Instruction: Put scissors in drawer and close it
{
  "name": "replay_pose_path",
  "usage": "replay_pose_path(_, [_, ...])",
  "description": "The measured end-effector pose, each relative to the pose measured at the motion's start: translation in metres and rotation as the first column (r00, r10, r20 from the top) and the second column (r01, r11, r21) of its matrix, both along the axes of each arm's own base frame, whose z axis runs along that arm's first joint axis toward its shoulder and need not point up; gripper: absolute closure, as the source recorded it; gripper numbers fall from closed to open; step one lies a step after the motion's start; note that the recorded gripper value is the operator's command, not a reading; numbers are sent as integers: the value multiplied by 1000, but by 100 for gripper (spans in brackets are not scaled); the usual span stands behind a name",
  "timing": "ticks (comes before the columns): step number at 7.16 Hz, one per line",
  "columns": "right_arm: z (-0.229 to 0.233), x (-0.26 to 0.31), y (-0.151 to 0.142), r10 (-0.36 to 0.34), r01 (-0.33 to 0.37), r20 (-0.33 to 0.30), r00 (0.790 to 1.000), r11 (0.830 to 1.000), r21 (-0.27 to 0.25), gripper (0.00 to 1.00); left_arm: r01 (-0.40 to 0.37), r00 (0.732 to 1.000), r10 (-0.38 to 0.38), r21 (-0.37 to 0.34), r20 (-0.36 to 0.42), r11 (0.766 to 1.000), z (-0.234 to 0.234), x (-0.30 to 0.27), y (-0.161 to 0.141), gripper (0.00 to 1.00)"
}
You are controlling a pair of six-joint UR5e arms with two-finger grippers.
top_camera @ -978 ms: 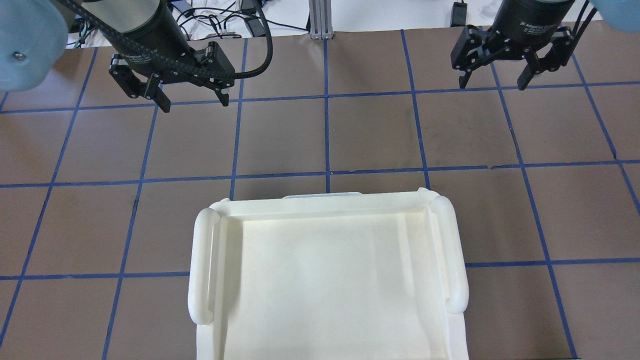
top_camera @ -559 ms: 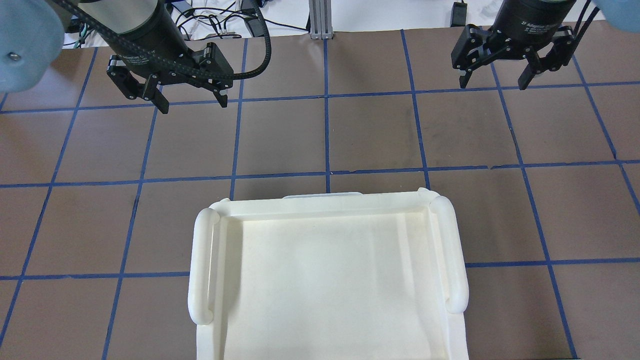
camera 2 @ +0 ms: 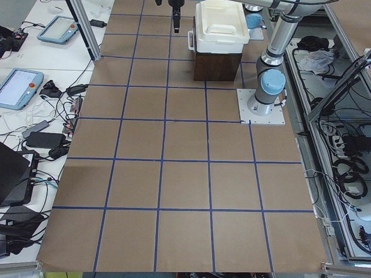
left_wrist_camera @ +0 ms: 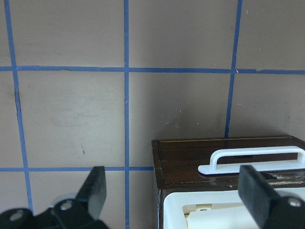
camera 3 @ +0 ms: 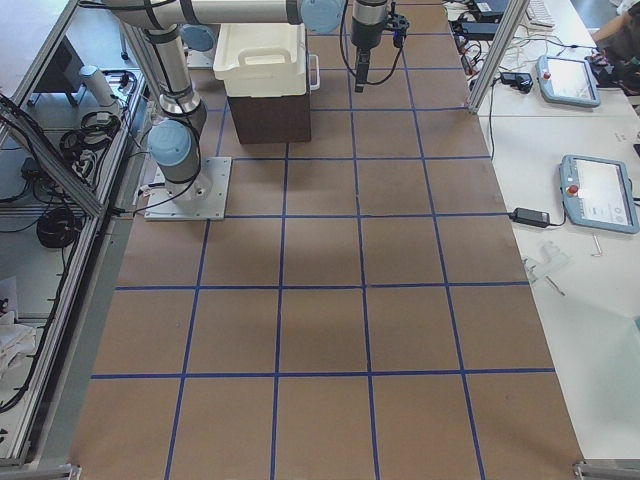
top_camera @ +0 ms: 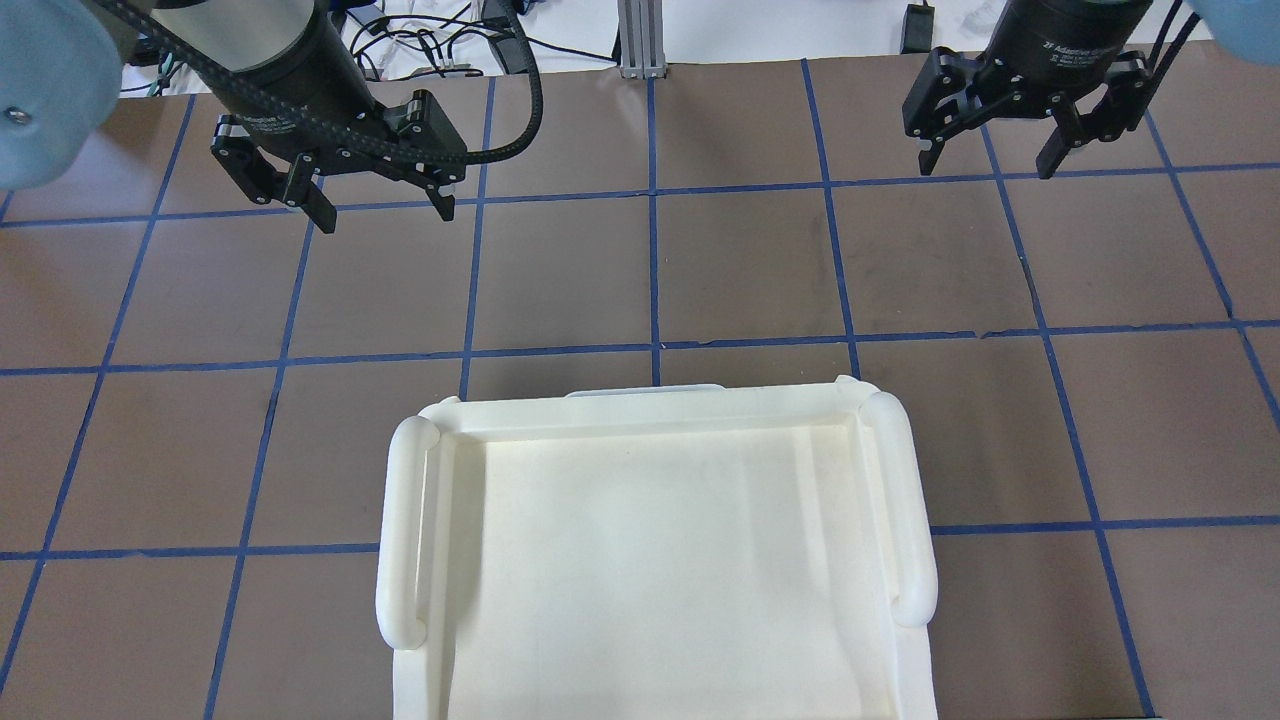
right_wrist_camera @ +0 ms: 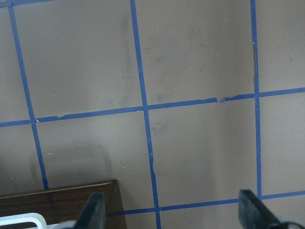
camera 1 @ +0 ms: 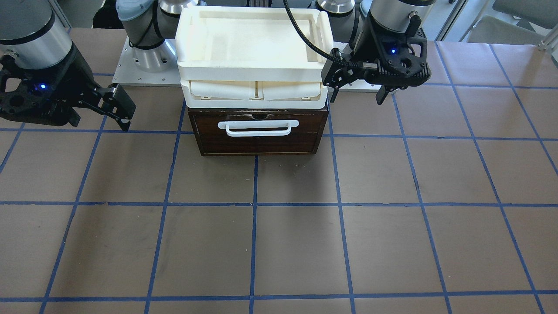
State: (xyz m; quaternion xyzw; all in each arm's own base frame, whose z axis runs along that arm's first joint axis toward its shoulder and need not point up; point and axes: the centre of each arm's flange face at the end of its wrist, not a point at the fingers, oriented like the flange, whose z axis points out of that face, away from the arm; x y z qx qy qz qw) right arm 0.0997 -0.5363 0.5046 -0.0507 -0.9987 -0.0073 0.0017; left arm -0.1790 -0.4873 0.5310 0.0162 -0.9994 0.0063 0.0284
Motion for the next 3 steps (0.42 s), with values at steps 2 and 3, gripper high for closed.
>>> replay_pose_path(2, [0,0,0,0,0,-1,1000,1000,-1,0,-1,1000,1,-1,0,1000,1,1,1,0])
replay_pose_path(3, [1,0,0,0,0,-1,1000,1000,-2,0,-1,1000,1,-2,0,1000,1,1,1,0])
